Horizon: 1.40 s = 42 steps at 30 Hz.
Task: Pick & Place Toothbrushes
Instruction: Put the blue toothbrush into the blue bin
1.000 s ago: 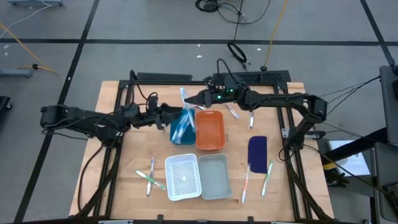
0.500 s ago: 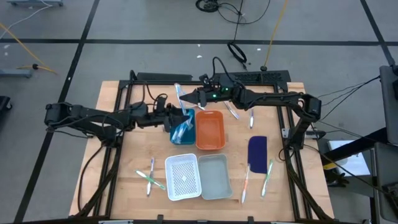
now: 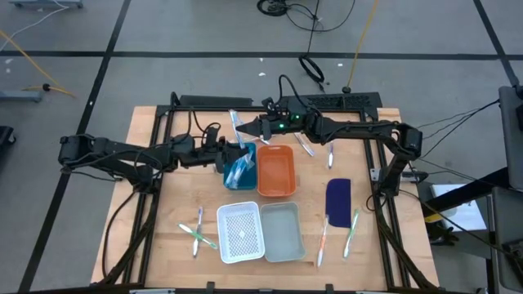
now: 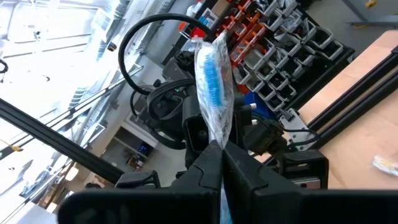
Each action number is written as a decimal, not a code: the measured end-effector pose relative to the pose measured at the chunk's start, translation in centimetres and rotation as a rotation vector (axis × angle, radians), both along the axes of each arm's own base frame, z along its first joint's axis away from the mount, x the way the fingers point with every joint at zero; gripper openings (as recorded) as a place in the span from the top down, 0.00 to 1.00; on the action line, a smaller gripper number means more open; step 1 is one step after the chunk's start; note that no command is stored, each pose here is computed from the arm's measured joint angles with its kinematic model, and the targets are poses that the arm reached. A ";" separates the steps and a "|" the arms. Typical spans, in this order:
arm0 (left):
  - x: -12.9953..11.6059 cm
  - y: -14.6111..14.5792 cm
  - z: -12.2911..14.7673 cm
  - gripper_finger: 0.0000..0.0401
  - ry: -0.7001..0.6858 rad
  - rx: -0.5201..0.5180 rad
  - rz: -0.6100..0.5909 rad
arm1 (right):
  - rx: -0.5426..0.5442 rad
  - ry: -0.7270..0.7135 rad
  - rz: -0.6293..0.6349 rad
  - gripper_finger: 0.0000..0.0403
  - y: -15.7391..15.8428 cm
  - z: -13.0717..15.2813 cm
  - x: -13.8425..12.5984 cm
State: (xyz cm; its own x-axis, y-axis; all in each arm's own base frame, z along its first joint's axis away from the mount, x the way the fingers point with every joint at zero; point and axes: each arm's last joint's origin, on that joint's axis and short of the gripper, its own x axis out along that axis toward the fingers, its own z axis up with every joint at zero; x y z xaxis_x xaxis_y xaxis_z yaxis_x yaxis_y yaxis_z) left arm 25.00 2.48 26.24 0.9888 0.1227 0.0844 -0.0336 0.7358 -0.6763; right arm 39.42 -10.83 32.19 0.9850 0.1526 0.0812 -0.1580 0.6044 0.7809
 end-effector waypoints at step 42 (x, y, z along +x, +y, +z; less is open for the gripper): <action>-1.7 0.7 -1.0 0.92 0.211 -0.141 0.024 | -0.175 0.008 0.070 0.66 -3.1 -0.7 -2.7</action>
State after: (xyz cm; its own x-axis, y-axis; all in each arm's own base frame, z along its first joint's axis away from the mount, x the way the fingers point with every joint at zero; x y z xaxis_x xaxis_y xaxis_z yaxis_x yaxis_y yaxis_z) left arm 23.28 3.16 25.26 0.9794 0.1419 -0.1434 -0.2012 0.6322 -0.7482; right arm 36.74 -13.94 31.51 0.9719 0.2318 0.0398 -0.1987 0.7188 0.6662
